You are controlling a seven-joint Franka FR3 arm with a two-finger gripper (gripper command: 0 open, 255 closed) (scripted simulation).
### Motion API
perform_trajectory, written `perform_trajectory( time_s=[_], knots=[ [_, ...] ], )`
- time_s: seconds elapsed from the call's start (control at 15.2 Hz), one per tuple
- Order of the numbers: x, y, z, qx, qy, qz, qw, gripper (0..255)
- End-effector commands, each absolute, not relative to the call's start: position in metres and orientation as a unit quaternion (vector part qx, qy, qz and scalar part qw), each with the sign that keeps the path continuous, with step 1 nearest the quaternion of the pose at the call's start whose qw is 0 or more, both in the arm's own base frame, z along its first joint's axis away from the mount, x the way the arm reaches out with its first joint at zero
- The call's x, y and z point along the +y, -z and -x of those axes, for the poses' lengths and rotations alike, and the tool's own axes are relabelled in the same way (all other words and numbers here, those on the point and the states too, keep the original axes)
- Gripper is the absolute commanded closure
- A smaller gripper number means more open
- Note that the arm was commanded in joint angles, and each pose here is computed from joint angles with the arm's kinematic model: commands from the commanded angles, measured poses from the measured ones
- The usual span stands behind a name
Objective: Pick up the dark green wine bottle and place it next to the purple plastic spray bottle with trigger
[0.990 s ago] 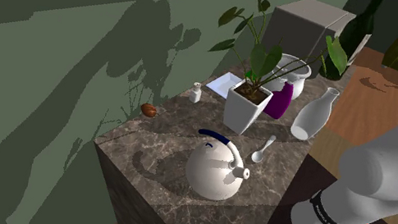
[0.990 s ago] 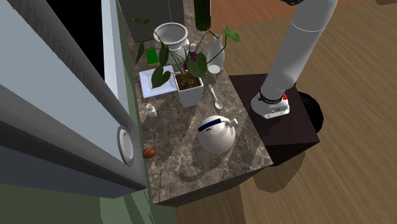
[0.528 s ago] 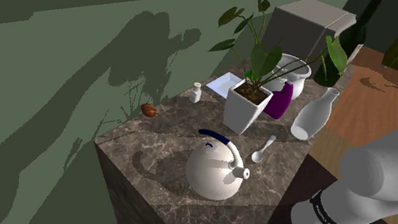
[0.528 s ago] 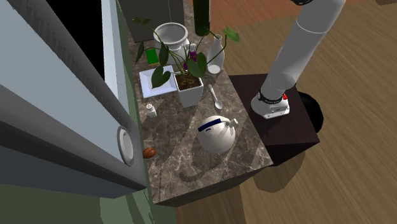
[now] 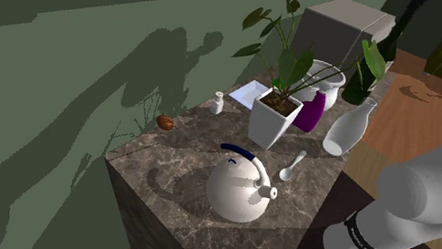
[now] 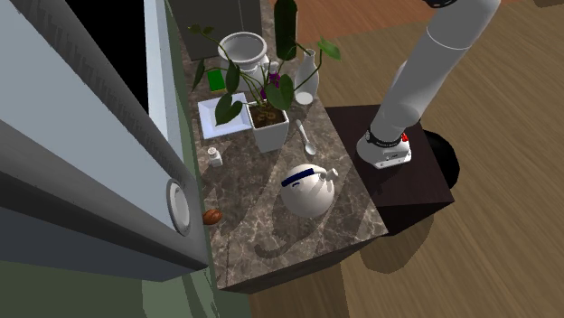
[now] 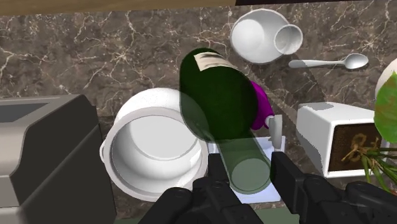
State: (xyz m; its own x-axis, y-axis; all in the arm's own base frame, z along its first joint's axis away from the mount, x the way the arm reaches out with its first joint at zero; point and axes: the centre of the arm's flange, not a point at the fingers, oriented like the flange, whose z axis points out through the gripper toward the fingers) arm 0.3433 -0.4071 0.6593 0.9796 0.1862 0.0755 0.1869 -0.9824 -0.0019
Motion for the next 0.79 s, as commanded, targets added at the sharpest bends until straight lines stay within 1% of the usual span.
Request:
perform_trajectory(
  time_s=[0.0, 0.73],
  knots=[
    [-0.409, -0.649, -0.343, -0.094, 0.038, 0.995, 0.004, 255],
    [-0.409, -0.591, -0.343, -0.094, 0.038, 0.995, 0.004, 255]
  ],
)
